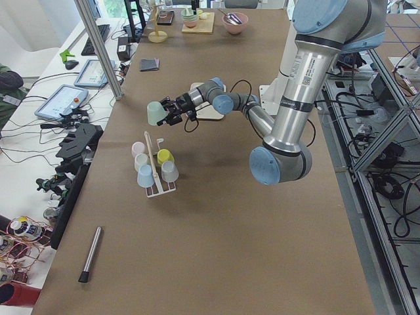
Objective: Pick up and place green cup on tray
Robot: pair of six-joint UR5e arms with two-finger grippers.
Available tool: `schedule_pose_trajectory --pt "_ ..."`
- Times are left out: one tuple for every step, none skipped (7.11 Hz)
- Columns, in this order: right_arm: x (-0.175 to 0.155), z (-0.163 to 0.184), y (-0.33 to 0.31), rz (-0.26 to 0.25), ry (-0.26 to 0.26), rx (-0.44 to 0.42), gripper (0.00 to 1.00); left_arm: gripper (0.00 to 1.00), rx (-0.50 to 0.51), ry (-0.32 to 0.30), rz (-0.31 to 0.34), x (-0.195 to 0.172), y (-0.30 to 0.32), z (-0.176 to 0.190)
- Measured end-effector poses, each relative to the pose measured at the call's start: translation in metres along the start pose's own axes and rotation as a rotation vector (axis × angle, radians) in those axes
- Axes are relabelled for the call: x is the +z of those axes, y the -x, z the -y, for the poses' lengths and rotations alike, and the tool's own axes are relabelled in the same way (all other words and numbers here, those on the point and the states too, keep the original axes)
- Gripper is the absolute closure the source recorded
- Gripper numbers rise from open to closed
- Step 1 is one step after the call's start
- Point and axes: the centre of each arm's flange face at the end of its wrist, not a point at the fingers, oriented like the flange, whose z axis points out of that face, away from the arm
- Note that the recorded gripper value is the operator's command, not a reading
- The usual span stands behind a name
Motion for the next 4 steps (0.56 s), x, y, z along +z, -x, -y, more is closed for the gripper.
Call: schedule_pose_trajectory --pt "-0.006 -0.012 -0.042 -0.006 -0.005 -0.033 0.0 0.52 -0.038 -0.039 0.015 -0.004 0.012 -0.008" --pt "-0.008 -0.024 -0.075 -0.019 -0.005 -0.081 0.0 0.62 -0.104 -0.082 0.041 -0.007 0.023 -0.019" --pt "-0.013 -0.032 -0.099 -0.037 -0.012 -0.107 0.0 0.62 -0.19 -0.125 0.088 -0.011 0.031 -0.027" --pt "-0.022 -0.043 -0.123 -0.042 -0.028 -0.092 0.0 0.62 -0.282 -0.163 0.157 -0.018 0.036 -0.032"
